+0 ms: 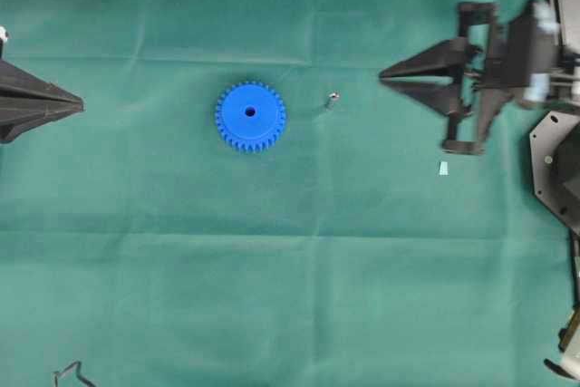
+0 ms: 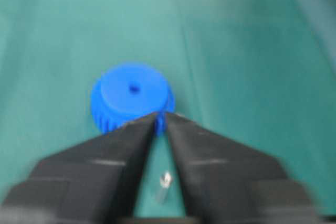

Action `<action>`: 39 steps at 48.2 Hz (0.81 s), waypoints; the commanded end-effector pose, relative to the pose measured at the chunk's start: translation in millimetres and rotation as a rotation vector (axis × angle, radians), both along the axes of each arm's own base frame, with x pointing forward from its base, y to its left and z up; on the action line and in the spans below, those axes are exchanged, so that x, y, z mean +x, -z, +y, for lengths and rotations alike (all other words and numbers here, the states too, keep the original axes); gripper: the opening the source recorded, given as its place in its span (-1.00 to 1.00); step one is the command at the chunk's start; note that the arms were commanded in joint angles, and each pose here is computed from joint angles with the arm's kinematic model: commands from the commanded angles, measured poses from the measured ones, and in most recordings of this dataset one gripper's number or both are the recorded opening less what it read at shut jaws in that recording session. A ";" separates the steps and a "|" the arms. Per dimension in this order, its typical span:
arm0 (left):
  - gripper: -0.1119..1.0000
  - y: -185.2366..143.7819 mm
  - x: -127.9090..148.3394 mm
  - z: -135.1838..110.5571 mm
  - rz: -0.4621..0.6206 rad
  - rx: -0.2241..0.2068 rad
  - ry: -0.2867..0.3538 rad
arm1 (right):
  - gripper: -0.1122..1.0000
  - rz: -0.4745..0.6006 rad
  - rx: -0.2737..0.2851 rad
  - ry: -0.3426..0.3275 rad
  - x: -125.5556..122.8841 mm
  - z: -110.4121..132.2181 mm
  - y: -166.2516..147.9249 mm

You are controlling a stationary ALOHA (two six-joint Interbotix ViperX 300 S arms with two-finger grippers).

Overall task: Insert the shaft into the center hole of the gear.
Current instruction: 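Move the right gripper left toward the small silver shaft, then close the right gripper on the silver shaft and lift it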

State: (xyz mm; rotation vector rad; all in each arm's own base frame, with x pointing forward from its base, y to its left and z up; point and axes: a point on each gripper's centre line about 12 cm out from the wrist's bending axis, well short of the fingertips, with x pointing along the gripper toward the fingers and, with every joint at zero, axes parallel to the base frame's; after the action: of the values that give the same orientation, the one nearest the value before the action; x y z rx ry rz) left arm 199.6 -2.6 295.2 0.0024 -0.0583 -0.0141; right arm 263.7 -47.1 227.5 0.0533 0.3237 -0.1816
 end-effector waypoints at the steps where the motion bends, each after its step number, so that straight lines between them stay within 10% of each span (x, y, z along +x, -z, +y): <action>1: -0.80 -9.5 2.8 -0.8 -0.021 0.001 0.004 | 0.12 0.017 0.007 0.005 17.4 -4.1 2.6; 9: -0.80 -7.9 2.8 -0.4 -0.012 0.001 0.002 | 0.81 0.123 0.026 0.009 39.1 -9.0 35.2; 39: -0.80 -5.4 3.2 -0.7 0.008 0.002 0.003 | 0.69 0.238 0.079 0.045 55.3 -14.5 95.6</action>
State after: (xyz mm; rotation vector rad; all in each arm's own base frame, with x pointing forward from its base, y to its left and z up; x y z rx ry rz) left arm 200.1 -2.5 292.5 0.0026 -0.0322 -0.0138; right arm 312.9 -59.2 123.5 0.1168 0.6049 -0.2152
